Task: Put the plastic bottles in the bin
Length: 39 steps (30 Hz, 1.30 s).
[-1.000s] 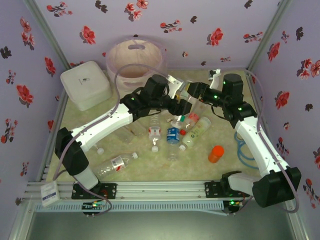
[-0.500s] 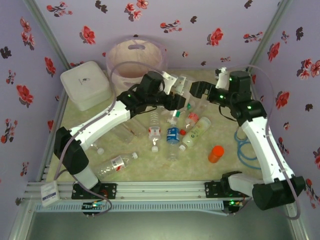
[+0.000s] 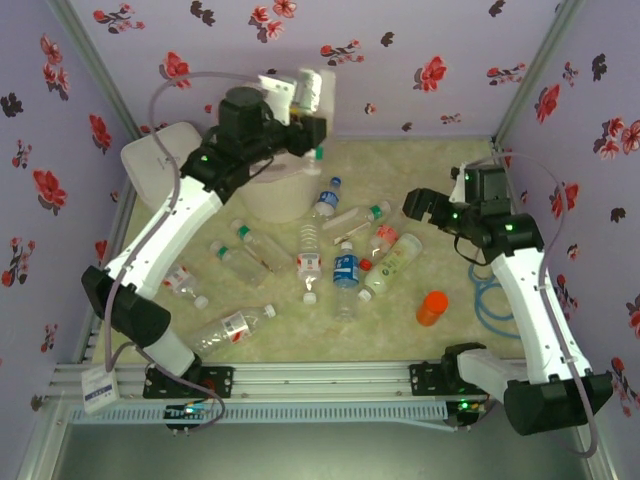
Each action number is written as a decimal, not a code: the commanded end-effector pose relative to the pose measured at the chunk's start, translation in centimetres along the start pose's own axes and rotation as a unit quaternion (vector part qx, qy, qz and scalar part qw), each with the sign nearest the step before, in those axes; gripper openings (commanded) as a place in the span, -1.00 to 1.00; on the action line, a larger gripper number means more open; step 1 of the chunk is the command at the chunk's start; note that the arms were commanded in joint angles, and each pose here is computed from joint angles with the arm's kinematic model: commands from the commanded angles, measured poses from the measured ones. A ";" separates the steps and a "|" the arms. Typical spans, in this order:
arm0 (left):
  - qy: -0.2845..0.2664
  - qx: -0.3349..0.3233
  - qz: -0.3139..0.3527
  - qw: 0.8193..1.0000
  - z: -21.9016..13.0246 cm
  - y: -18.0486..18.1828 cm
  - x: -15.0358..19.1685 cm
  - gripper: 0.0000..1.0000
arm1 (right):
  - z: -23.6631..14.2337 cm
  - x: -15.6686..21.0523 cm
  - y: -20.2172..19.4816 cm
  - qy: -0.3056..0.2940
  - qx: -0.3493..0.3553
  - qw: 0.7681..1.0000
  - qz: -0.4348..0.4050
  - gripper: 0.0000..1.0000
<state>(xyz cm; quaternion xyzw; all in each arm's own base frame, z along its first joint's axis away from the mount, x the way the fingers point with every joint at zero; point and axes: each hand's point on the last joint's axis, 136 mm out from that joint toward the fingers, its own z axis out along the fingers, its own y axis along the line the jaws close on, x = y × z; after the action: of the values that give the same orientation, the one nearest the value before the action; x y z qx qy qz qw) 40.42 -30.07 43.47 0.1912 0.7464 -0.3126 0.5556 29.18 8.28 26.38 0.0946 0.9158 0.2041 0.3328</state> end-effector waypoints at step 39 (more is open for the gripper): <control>0.276 -0.189 0.070 0.940 7.5 19.4 16.4 0.62 | 4.1 4.5 -7.5 0.043 0.147 0.976 0.154 0.99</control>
<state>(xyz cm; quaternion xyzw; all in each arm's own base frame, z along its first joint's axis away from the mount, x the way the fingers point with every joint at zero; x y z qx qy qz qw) 52.93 -21.23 22.08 0.2024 0.9037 -0.0474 0.3744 27.97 4.10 17.47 0.2456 0.9356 0.1010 0.2326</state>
